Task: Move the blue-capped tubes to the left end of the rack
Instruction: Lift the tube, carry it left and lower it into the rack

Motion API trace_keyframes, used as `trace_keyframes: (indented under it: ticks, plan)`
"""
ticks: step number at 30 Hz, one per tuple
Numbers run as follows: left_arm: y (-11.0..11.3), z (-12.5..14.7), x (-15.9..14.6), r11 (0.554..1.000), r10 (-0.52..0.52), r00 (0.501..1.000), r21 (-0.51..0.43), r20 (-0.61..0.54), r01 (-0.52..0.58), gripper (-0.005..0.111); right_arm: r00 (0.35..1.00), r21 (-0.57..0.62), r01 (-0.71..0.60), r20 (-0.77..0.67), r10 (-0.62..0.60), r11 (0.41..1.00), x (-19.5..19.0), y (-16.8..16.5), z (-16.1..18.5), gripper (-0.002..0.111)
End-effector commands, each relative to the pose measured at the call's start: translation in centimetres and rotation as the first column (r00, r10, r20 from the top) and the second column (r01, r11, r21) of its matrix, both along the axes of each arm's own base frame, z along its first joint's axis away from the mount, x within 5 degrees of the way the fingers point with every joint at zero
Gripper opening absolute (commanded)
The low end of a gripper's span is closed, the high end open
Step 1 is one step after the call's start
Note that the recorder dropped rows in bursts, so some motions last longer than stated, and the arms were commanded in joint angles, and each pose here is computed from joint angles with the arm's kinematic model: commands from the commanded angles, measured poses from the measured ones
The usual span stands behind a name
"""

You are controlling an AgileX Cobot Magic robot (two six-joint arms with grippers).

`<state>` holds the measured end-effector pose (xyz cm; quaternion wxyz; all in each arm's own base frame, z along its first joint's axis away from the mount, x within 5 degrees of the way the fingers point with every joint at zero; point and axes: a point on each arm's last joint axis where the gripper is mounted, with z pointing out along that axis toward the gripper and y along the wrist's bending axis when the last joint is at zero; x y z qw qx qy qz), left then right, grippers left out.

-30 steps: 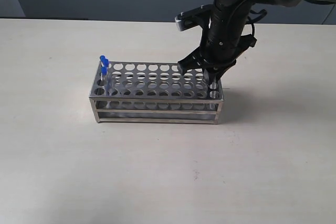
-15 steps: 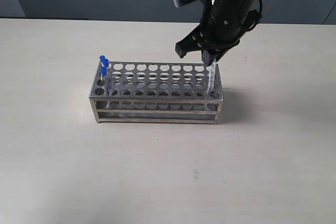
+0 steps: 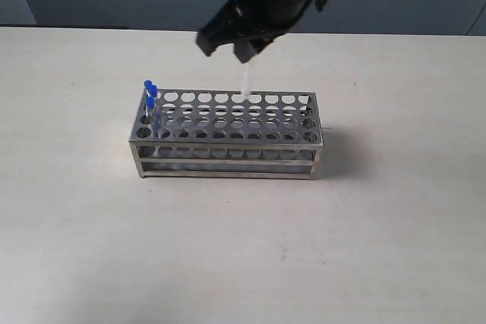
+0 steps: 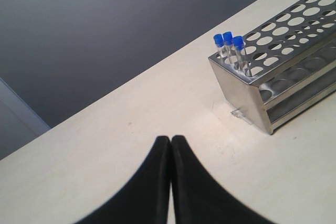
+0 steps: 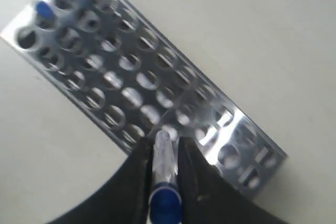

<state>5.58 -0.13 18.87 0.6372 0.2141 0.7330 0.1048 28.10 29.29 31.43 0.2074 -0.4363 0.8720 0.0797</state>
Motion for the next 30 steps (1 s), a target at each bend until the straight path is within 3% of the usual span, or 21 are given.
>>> trace_keyframes:
  ticks: [1, 11, 30]
  plan:
    - [-0.1, 0.2, 0.0, 1.0, -0.006, 1.0, -0.01, 0.005, 0.006, 0.001, 0.99, 0.082, -0.134, -0.04, 0.138, 0.988, -0.8, 3.6, 0.1, 0.0]
    - [-0.1, 0.2, 0.0, 1.0, -0.007, 1.0, -0.006, 0.007, 0.007, 0.001, 0.958, 0.061, -0.276, -0.062, 0.279, 0.959, -1.2, 9.7, -2.5, 0.0]
    - [-0.1, 0.2, 0.0, 1.0, -0.007, 1.0, -0.006, 0.007, 0.007, 0.001, 0.944, 0.054, -0.292, -0.144, 0.297, 0.955, -0.1, 12.0, -6.7, 0.0]
